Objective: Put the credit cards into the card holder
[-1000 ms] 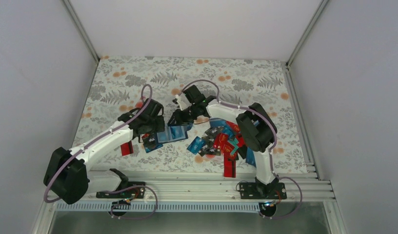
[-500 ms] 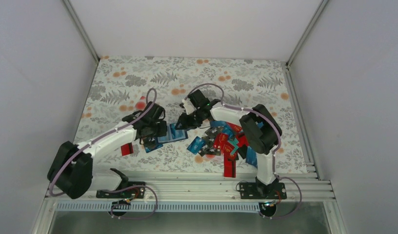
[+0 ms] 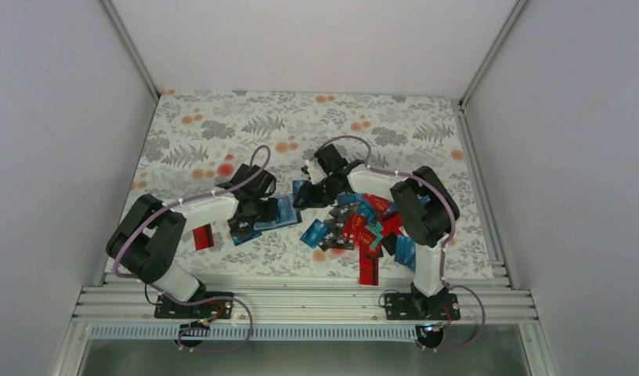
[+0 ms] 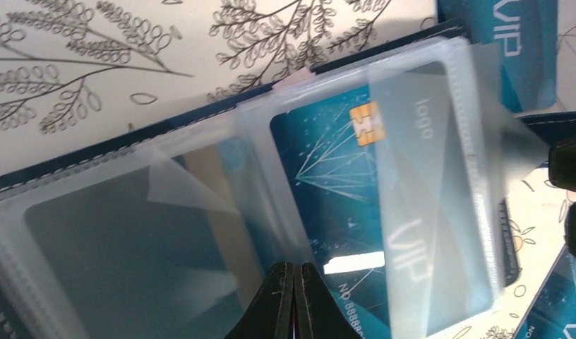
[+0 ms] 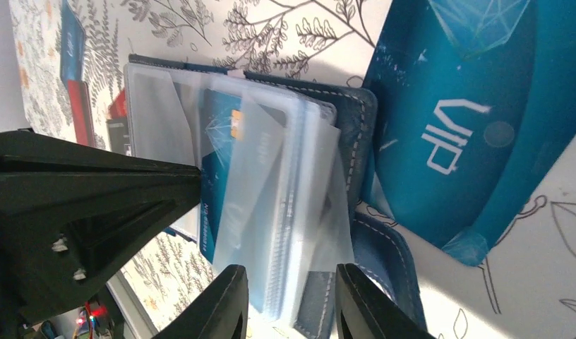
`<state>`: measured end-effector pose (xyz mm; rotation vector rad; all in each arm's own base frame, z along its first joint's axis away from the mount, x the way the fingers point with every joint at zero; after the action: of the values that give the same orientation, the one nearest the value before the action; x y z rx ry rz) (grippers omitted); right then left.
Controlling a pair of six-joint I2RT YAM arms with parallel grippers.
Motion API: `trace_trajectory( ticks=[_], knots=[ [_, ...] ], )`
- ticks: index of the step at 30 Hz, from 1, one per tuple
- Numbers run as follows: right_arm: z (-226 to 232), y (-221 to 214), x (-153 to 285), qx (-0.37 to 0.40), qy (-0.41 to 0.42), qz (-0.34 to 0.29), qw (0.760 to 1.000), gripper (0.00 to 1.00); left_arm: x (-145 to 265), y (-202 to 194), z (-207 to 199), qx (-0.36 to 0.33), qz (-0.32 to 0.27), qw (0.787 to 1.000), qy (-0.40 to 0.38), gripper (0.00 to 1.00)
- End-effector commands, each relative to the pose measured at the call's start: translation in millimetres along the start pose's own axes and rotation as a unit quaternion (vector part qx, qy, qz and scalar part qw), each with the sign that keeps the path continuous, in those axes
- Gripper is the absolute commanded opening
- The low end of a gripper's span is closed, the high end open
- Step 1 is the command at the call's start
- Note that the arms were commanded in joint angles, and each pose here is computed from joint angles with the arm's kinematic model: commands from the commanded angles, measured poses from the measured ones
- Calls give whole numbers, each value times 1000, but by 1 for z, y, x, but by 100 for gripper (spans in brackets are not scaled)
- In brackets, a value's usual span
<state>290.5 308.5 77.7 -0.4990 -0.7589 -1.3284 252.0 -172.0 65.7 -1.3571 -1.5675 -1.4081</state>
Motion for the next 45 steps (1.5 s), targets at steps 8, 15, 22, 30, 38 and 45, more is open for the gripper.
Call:
trace_trajectory(
  ticks=[8,15,22,30,38,45],
  knots=[
    [15,6,19,34,33,-15,999,32,-15,11,-21,-14,0,999,-40,2],
    [2,3,14,11,9,-11,1000,31,-17,9,-25,-14,5,999,-43,2],
    [-10,-4,8,-13,-4,-2,1000,31,-18,6,-24,-12,8,999,-39,2],
    [-9,-5,1,-17,20,9,1000,31,-18,6,-25,-14,8,999,-41,2],
    [-3,2,-3,-14,34,16,999,31,-18,3,-26,-16,8,999,-43,2],
    [-5,-2,2,-22,19,14,999,31,-18,2,-25,-16,9,999,-39,2]
  ],
)
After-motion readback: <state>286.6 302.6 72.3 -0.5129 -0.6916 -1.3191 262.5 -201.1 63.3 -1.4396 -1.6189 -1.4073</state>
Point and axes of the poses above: each gripper's point midway between its finger pads, its own x axis back along the fingers, its own z axis along the line the jaws close on, y = z × x, the point moved 5 cm from there along x, back along the fingers, and after that the axes turned 6 degrees about -x, right-handed, at the moved point
